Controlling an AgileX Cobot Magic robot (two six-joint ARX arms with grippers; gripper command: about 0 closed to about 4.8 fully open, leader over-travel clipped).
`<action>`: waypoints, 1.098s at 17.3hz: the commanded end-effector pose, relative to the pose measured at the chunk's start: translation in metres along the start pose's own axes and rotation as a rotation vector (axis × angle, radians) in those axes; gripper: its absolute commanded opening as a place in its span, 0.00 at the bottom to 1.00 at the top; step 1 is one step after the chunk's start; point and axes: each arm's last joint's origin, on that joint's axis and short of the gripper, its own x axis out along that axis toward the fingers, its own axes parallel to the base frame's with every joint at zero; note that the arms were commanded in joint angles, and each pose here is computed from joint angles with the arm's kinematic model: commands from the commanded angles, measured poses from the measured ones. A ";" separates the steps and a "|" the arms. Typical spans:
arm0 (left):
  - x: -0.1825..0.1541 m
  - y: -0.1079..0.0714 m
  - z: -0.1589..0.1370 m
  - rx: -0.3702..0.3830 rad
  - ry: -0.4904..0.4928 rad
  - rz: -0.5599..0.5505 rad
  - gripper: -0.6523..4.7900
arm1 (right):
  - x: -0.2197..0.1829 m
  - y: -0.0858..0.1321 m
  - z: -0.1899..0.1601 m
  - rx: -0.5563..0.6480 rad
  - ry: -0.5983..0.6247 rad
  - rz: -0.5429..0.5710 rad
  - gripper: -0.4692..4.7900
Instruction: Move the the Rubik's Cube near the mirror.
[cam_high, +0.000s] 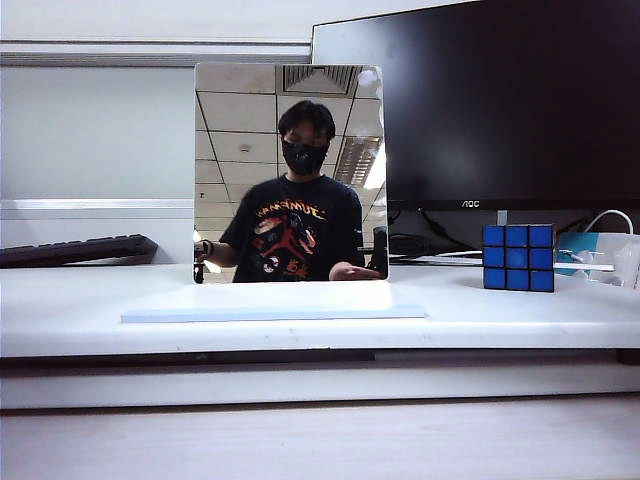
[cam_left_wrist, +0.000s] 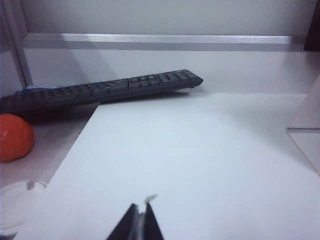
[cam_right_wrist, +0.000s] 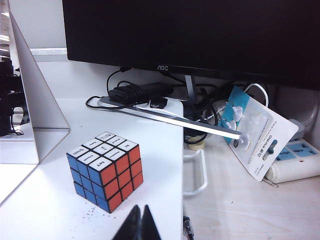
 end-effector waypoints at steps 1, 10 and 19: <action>0.000 0.000 0.001 0.002 -0.009 -0.004 0.16 | 0.000 0.000 0.000 0.003 -0.014 0.007 0.09; -0.002 -0.013 0.001 0.001 -0.007 -0.086 0.16 | 0.000 0.001 0.002 0.002 -0.027 0.012 0.09; -0.026 -0.056 0.000 -0.004 0.002 -0.590 0.16 | -0.002 0.007 0.018 0.446 -0.121 0.219 0.09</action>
